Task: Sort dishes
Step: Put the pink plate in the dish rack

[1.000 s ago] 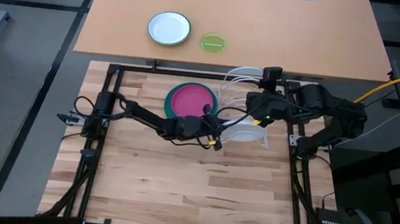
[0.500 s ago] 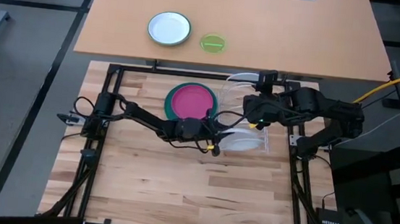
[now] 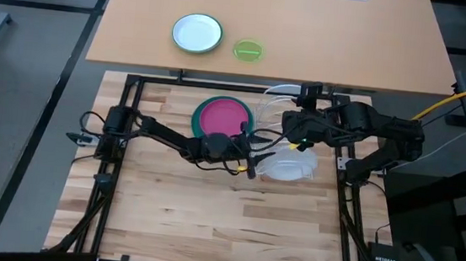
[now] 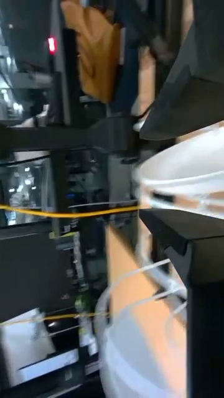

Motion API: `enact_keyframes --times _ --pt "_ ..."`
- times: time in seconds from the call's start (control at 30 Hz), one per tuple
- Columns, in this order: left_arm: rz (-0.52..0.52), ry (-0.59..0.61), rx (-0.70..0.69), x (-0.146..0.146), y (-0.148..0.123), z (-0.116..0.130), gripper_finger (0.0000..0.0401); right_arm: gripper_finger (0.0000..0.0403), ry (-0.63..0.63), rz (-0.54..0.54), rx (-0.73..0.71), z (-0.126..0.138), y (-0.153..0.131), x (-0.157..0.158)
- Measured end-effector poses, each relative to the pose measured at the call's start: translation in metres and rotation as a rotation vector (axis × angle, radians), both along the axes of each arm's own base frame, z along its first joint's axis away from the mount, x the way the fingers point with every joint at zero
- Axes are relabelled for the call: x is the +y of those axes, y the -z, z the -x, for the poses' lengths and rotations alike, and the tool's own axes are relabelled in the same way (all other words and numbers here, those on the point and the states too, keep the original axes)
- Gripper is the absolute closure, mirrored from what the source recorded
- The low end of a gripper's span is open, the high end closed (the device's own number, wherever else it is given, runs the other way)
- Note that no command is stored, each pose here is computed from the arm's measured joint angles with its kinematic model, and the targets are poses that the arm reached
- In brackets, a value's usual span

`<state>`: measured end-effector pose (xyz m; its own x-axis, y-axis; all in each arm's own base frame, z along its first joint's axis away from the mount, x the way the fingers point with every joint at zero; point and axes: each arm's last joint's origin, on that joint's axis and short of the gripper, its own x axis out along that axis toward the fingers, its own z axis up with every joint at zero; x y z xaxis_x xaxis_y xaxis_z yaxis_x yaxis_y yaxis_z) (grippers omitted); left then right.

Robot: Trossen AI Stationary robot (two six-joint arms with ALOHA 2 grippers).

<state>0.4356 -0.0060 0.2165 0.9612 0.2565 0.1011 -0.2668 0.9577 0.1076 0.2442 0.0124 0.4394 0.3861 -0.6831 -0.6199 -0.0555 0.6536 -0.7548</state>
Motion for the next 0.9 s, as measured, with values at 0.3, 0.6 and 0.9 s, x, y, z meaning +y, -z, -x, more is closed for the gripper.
enact_keyframes --times 0.3,0.6,0.9 --pt "-0.011 -0.142 0.314 0.017 -0.038 0.033 0.0235 0.0233 -0.063 -0.131 0.044 -0.003 0.01 0.004" --pt "0.102 -0.255 0.9 0.044 -0.015 0.083 0.0255 0.0233 -0.083 -0.108 0.192 -0.021 0.066 0.006" --pt "0.117 -0.251 1.11 0.054 0.016 0.087 0.0258 0.0233 -0.114 -0.096 0.213 -0.037 0.121 0.008"
